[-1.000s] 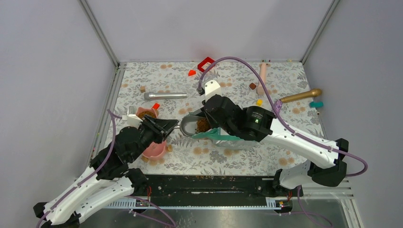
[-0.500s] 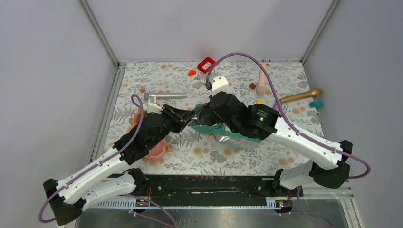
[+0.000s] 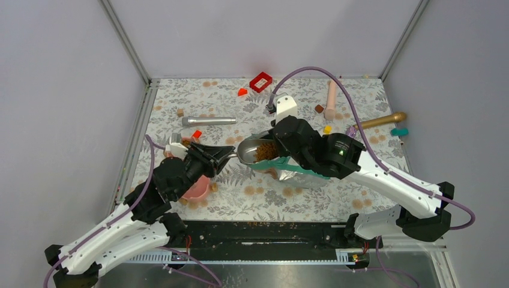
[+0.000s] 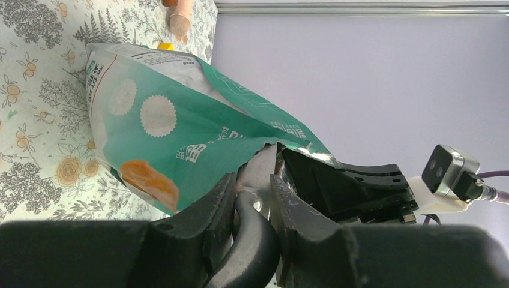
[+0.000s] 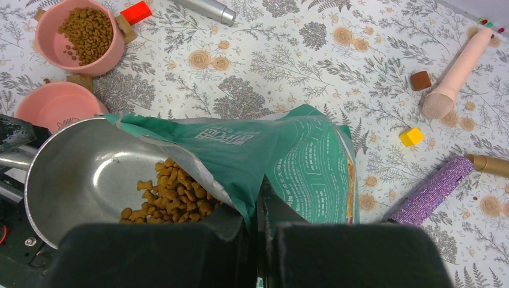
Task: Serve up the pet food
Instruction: Collect the pet food from the pet food bag.
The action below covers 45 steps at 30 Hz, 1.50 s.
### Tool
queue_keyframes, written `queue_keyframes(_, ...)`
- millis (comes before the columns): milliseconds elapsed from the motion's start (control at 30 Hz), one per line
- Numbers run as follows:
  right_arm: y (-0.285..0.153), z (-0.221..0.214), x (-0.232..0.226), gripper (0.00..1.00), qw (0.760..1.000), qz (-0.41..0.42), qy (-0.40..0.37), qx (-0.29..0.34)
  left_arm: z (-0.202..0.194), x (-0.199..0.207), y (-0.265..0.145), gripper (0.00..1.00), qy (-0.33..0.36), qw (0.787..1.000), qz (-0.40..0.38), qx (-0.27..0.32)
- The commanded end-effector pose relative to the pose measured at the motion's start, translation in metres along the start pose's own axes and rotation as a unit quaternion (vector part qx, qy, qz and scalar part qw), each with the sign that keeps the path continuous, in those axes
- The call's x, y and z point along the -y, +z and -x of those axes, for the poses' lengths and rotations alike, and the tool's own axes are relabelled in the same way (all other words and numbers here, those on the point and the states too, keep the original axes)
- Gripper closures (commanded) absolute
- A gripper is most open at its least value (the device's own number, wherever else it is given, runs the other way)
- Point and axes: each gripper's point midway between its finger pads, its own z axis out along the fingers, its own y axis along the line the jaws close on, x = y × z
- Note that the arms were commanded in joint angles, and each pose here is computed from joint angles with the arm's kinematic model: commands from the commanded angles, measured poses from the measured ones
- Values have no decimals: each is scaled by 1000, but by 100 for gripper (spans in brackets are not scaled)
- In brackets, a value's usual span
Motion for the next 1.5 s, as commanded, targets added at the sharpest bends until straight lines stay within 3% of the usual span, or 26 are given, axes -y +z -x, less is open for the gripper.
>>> queue_keyframes(0,-19,27,12,100,998,-1,36,50,17,34,-9,100,-60,996,-58,34)
queue_keyframes(367,-23,20,30,100,998,-36,21,44,33,27,-33,100,-96,990,-88,52)
queue_keyframes(900,-31,41,31,100,997,-32,33,68,42,33,-62,100,-84,991,-93,54)
queue_keyframes(1233,-38,41,35,100,995,-30,50,76,57,67,-75,100,-93,976,-180,83)
queue_keyframes(1467,-40,38,39,100,995,-33,55,80,67,75,-74,100,-99,976,-159,110)
